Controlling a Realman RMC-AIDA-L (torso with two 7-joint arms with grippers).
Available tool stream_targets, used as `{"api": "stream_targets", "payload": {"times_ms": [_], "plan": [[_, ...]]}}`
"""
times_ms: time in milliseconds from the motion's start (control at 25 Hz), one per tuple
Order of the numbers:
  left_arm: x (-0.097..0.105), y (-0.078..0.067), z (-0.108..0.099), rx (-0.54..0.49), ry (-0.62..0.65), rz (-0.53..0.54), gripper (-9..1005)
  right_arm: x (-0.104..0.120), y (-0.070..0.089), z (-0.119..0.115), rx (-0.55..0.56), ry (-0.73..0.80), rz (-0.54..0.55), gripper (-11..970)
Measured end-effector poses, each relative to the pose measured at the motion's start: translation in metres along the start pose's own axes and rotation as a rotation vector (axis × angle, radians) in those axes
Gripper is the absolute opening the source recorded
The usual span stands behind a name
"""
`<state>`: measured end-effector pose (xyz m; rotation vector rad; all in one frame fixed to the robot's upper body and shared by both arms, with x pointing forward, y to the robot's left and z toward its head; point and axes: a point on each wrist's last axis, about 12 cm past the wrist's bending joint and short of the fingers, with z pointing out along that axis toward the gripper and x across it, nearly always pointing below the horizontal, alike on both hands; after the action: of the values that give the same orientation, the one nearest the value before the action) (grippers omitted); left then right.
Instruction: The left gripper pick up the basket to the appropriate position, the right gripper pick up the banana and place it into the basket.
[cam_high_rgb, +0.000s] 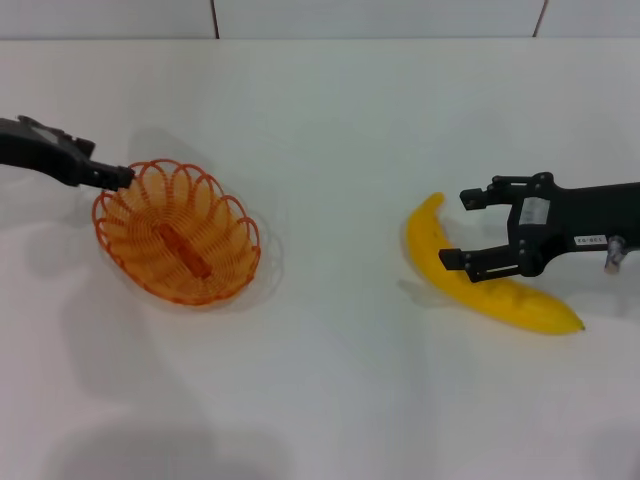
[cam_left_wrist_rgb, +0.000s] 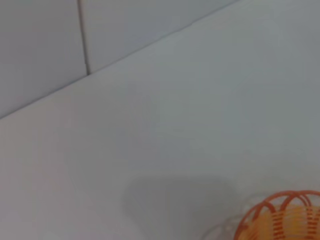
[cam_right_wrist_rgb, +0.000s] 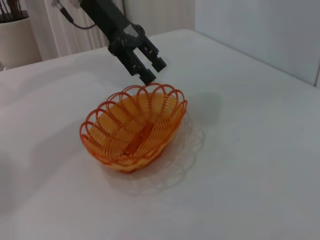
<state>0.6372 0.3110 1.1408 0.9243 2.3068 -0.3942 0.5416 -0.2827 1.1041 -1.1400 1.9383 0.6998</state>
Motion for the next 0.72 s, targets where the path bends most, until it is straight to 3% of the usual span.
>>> {"api": "stream_targets", "payload": {"times_ms": [720], "plan": [[0.004, -0.012, 0.028, -0.017, 0.000, 0.017, 744, -0.001, -0.001, 0.005, -0.019, 0.004, 0.011, 894]]}}
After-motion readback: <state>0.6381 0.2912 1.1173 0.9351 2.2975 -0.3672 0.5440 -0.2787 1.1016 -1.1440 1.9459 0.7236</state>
